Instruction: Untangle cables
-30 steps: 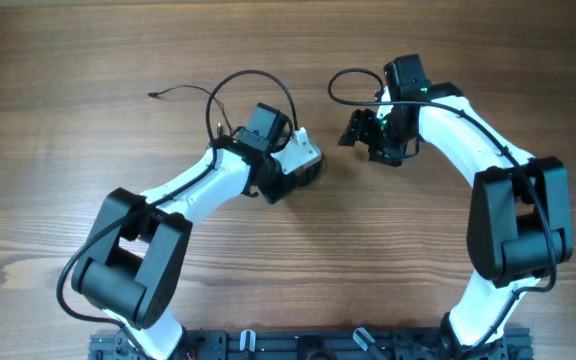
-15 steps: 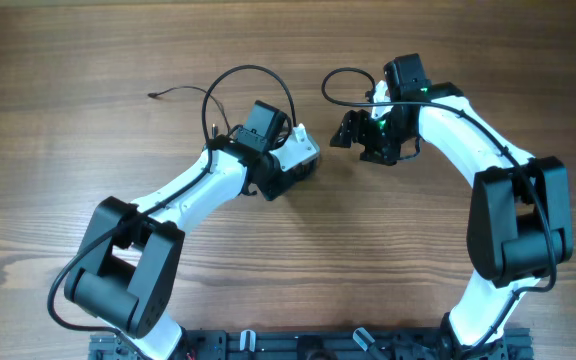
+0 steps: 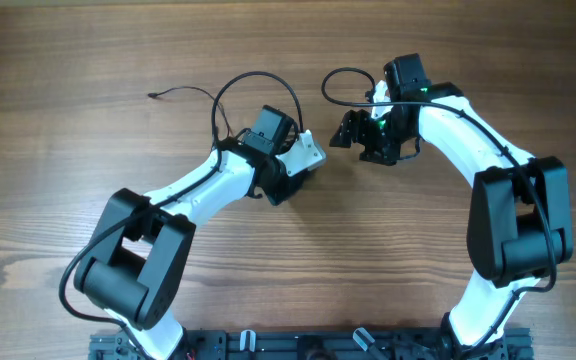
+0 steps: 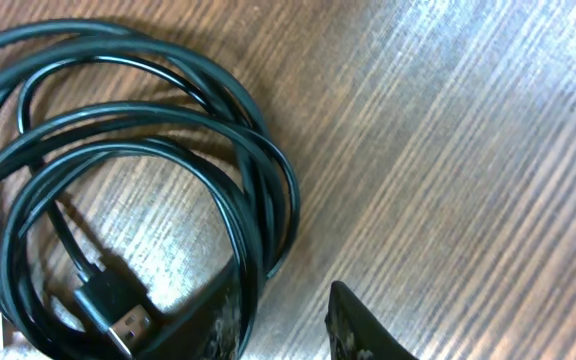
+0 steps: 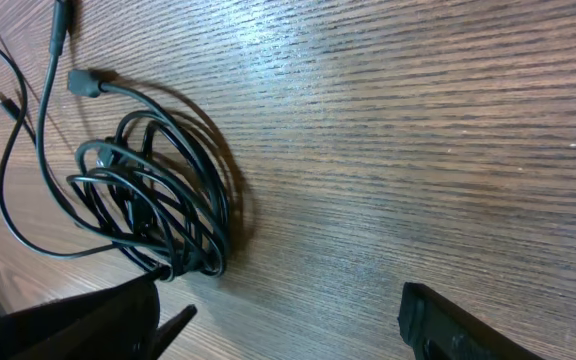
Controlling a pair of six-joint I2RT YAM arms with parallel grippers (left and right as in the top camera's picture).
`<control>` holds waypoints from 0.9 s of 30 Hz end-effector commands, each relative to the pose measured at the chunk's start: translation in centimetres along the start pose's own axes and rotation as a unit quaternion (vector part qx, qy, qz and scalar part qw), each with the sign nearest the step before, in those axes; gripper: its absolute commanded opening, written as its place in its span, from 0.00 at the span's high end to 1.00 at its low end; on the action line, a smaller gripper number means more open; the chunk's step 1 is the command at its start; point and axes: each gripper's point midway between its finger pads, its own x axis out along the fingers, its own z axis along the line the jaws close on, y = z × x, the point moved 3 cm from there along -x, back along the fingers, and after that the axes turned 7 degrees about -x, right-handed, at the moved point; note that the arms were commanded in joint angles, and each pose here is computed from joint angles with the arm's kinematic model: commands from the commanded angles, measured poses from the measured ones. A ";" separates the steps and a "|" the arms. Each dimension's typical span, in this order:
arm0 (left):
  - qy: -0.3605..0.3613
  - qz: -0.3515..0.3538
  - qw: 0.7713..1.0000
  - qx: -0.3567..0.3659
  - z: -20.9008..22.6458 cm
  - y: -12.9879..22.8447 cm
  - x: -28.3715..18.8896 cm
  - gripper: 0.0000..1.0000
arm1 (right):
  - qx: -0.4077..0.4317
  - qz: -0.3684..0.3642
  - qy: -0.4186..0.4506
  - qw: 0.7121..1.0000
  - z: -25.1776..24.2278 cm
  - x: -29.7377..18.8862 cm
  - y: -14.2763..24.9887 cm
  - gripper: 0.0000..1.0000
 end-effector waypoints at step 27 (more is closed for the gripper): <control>-0.054 -0.055 0.997 0.006 1.6 -2.2 -3.3 0.96 | -0.082 0.030 -0.151 0.985 4.5 -1.0 1.2 0.19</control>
